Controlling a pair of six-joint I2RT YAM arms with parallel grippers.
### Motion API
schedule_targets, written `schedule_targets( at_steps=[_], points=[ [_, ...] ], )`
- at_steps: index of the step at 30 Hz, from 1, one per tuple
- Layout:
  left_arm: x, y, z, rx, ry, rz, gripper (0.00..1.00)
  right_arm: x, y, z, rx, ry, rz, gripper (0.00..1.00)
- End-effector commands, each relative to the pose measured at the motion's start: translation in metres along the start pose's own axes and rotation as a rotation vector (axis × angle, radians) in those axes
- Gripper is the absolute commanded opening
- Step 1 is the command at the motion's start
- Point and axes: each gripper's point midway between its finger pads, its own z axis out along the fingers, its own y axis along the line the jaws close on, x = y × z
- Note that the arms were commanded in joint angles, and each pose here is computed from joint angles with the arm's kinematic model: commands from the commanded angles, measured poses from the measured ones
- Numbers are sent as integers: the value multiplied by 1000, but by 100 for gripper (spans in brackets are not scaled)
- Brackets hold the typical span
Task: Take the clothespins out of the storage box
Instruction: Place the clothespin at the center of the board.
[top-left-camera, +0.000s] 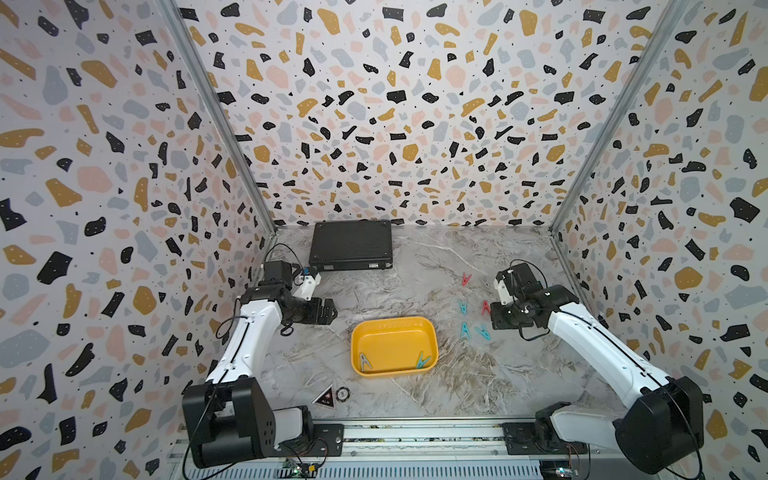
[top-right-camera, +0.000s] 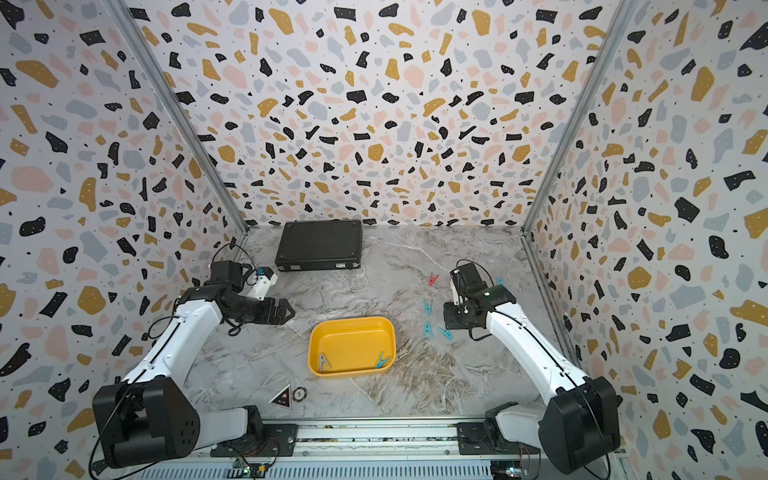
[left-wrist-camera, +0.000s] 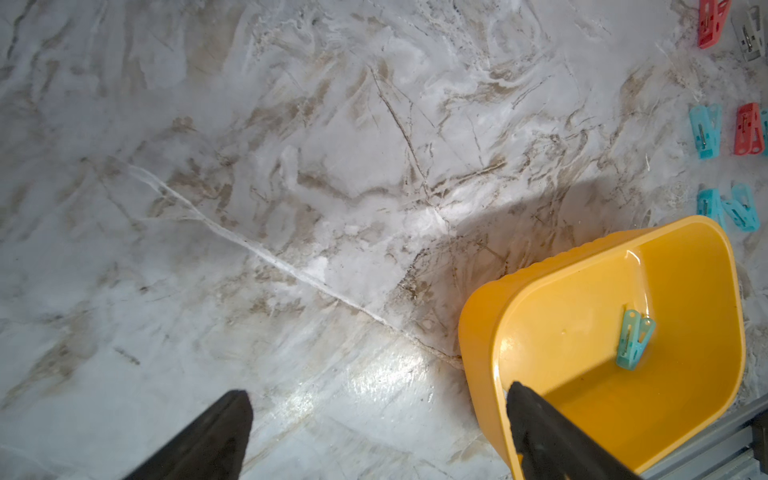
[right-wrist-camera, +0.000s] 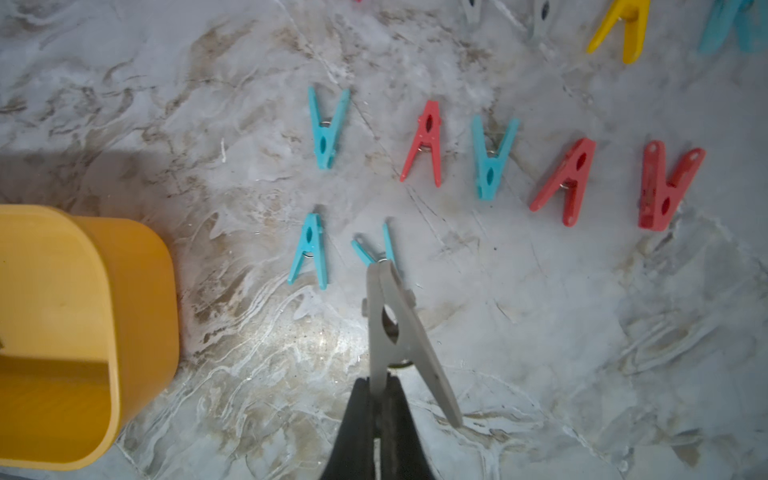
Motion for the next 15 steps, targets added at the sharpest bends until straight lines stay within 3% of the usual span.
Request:
schedule_targets(
  at_steps=[1,6,15],
  points=[
    [-2,6,0,-33,-20,2,100,16,-13,4,-8,59,78,0],
    [-1,9,3,-46,-6,-2,100,27,-29,28,5,149,142,0],
    [0,12,2,-66,-11,0,100,37,-43,63,5,202,240,0]
  ],
)
